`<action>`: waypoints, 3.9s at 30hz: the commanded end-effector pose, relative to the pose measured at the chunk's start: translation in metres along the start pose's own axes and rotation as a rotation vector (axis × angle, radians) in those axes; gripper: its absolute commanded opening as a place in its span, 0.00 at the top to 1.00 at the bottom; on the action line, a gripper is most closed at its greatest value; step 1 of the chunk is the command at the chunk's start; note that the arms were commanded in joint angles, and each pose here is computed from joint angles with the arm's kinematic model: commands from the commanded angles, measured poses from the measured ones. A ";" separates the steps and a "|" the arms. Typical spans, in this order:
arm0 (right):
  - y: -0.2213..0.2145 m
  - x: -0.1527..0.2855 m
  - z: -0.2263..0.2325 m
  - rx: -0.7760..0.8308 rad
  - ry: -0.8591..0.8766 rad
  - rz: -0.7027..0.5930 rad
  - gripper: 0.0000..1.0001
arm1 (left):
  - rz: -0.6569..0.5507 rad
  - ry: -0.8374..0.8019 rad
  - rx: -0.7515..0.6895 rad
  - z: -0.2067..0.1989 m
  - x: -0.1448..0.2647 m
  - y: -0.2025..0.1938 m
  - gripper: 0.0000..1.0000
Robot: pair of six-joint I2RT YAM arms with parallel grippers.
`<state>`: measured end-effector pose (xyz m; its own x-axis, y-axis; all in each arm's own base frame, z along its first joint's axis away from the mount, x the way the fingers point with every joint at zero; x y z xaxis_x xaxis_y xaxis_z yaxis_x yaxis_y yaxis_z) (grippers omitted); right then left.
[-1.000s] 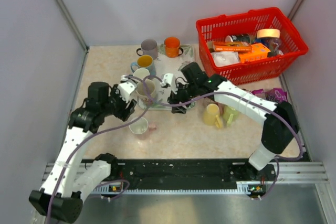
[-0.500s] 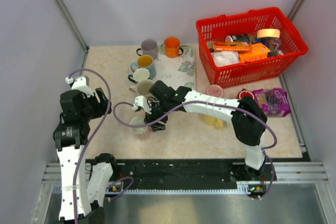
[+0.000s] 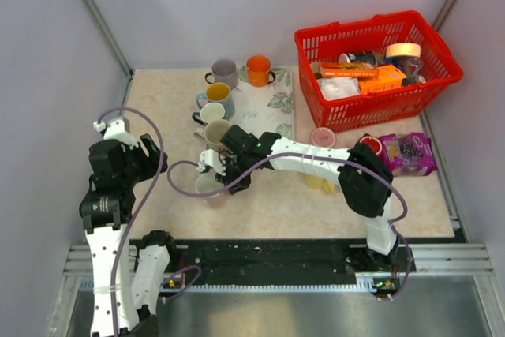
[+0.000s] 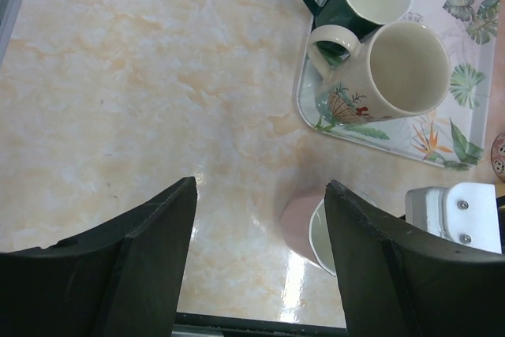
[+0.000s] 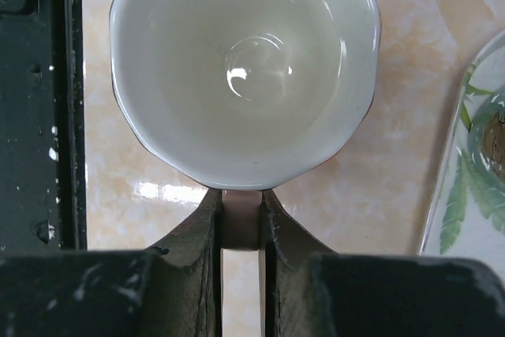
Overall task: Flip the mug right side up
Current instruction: Pick up the cup from the tray, then turn over the cup at the center of the board.
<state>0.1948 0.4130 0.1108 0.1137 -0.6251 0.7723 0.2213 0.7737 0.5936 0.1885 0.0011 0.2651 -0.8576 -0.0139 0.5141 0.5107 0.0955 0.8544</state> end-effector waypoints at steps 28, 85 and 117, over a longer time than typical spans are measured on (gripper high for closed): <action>0.016 0.175 -0.233 0.002 -0.458 -0.266 1.00 | 0.004 -0.349 -0.143 -0.029 -0.029 0.032 0.38; 0.078 0.206 -0.256 -0.115 -0.515 -0.562 0.41 | -0.076 -0.396 0.028 -0.014 -0.032 0.039 0.43; -0.178 0.202 -0.044 -0.370 -0.542 -0.098 0.28 | 0.027 -0.564 -0.723 -0.043 -0.031 0.032 0.42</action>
<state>0.2058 0.1376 0.1564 -0.3701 -0.4929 0.7874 0.4928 0.6144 0.6162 0.2320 -0.0229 0.2692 -0.6732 0.4657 0.5745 0.3473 -0.4868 0.8015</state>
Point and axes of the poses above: each gripper's point midway between its finger pads, its own x axis back along the fingers, its own z axis along the line the jaws close on, y = z × x, the point moved 3 cm from there along x, back along the fingers, and after that the axes turned 14 degrees about -x, right-handed, at the moved point
